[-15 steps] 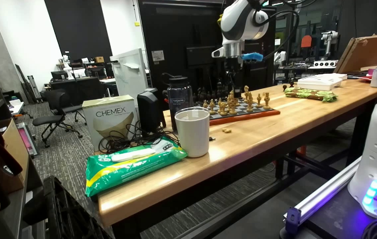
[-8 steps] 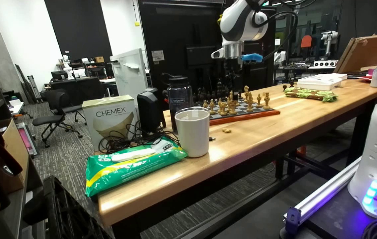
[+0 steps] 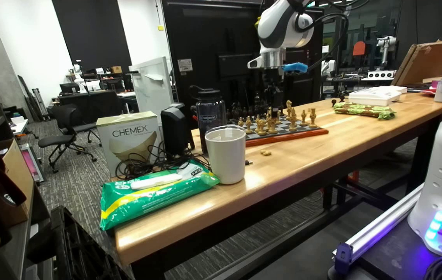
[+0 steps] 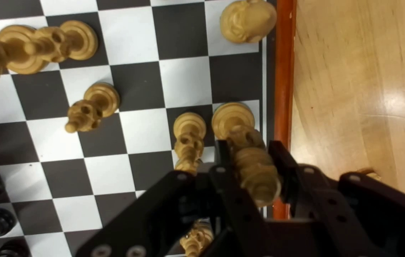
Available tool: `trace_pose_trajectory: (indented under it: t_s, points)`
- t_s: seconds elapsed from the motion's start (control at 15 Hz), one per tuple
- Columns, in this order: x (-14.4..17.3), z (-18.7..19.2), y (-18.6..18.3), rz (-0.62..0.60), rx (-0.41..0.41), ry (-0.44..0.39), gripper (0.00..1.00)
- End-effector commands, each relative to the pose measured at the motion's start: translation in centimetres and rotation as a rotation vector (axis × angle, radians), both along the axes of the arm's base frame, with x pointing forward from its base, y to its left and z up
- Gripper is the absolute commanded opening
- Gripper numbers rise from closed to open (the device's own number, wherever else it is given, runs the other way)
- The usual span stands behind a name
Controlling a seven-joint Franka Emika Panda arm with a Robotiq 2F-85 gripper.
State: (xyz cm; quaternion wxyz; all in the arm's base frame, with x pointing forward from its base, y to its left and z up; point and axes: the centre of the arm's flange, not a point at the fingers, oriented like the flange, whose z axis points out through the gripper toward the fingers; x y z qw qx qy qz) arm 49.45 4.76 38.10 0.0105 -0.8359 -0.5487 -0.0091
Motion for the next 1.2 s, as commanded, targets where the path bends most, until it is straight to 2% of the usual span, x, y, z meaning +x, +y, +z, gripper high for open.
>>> trace_pose_trajectory:
  t_s: [0.0, 1.13]
  points:
    - [0.2, 0.7, 0.0, 0.015, 0.018, 0.014, 0.08]
    - [-1.1, 7.2, -0.1, -0.056, -0.024, -0.023, 0.08]
